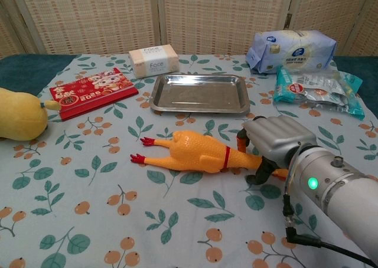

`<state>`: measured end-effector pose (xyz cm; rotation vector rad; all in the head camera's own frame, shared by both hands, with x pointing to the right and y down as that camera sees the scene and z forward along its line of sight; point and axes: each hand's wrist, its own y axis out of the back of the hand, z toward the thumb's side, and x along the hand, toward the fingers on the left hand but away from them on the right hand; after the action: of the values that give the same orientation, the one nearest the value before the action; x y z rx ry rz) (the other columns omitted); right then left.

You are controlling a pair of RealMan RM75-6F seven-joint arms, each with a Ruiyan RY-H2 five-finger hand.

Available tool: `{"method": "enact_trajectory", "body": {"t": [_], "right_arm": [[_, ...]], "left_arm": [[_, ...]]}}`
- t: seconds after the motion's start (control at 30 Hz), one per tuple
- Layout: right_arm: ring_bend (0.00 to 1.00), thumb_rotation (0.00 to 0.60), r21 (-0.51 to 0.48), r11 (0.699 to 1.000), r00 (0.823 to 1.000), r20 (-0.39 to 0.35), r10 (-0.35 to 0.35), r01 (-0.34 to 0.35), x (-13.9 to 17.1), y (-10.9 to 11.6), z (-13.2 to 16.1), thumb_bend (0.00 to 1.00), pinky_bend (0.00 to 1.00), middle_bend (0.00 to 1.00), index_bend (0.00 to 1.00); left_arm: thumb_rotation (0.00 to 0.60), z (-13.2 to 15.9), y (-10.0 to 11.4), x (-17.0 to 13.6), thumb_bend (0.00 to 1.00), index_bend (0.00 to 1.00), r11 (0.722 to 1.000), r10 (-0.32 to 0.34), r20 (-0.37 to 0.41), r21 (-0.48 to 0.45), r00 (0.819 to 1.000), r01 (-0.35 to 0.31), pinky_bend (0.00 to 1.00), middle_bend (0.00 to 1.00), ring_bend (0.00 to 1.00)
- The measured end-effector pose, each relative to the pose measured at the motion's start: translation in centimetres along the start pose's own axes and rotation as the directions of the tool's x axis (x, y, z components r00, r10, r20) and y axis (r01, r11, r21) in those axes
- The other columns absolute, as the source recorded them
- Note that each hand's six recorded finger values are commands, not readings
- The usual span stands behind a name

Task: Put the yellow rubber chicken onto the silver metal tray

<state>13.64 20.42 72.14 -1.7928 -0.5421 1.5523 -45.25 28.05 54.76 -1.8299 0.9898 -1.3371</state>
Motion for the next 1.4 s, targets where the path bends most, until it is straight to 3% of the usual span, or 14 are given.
{"method": "enact_trajectory", "body": {"t": [0.2,0.37,0.63,0.83,0.97,1.17,1.3,1.4], "right_arm": [[0.56,0.600,0.007,1.000,1.000,0.022,-0.006,0.006,-0.6,-0.6,0.9,0.28,0.75,0.46,0.71],[0.75,0.600,-0.023,1.000,1.000,0.021,-0.010,0.010,-0.7,-0.5,1.2,0.32,1.00,0.60,0.86],[0.89,0.600,-0.109,0.993,0.997,-0.045,-0.059,0.053,-0.8,1.1,1.4,0.41,1.00,0.63,0.89],[0.92,0.600,-0.165,0.983,0.990,-0.105,-0.094,0.076,-1.1,3.4,0.8,0.42,1.00,0.63,0.90],[0.92,0.600,-0.178,0.979,0.983,-0.138,-0.124,0.098,-1.4,5.6,0.4,0.42,1.00,0.64,0.90],[0.92,0.600,-0.203,0.975,0.973,-0.186,-0.134,0.096,-1.9,8.0,1.7,0.42,1.00,0.64,0.91],[0.92,0.600,-0.199,0.976,0.972,-0.196,-0.130,0.090,-2.1,8.3,2.7,0.42,1.00,0.64,0.91],[0.92,0.600,-0.202,0.975,0.972,-0.195,-0.133,0.093,-2.3,8.0,3.6,0.42,1.00,0.65,0.91]], "left_arm": [[0.600,-0.5,0.1,0.0,0.41,0.00,1.000,0.002,-0.008,-0.009,1.000,-0.002,0.08,0.00,0.00],[0.600,-0.5,0.1,0.0,0.42,0.00,1.000,0.003,-0.011,-0.007,1.000,-0.003,0.08,0.00,0.00],[0.600,-0.5,0.0,0.1,0.43,0.00,1.000,0.000,-0.014,0.006,1.000,0.000,0.08,0.00,0.00],[0.600,-0.1,0.1,0.3,0.45,0.06,1.000,0.025,0.012,0.015,1.000,-0.025,0.12,0.04,0.00],[0.600,1.0,0.1,0.9,0.45,0.02,0.999,0.041,0.065,0.013,0.997,-0.042,0.14,0.07,0.02],[0.600,4.2,-0.1,3.4,0.43,0.00,1.000,-0.007,0.173,-0.006,0.985,0.008,0.14,0.05,0.02],[0.600,8.0,-0.3,6.2,0.40,0.00,0.998,-0.041,0.258,-0.034,0.965,0.051,0.12,0.02,0.00],[0.600,10.4,-0.2,7.8,0.39,0.00,0.999,-0.037,0.297,-0.009,0.954,0.041,0.12,0.01,0.00]]}}
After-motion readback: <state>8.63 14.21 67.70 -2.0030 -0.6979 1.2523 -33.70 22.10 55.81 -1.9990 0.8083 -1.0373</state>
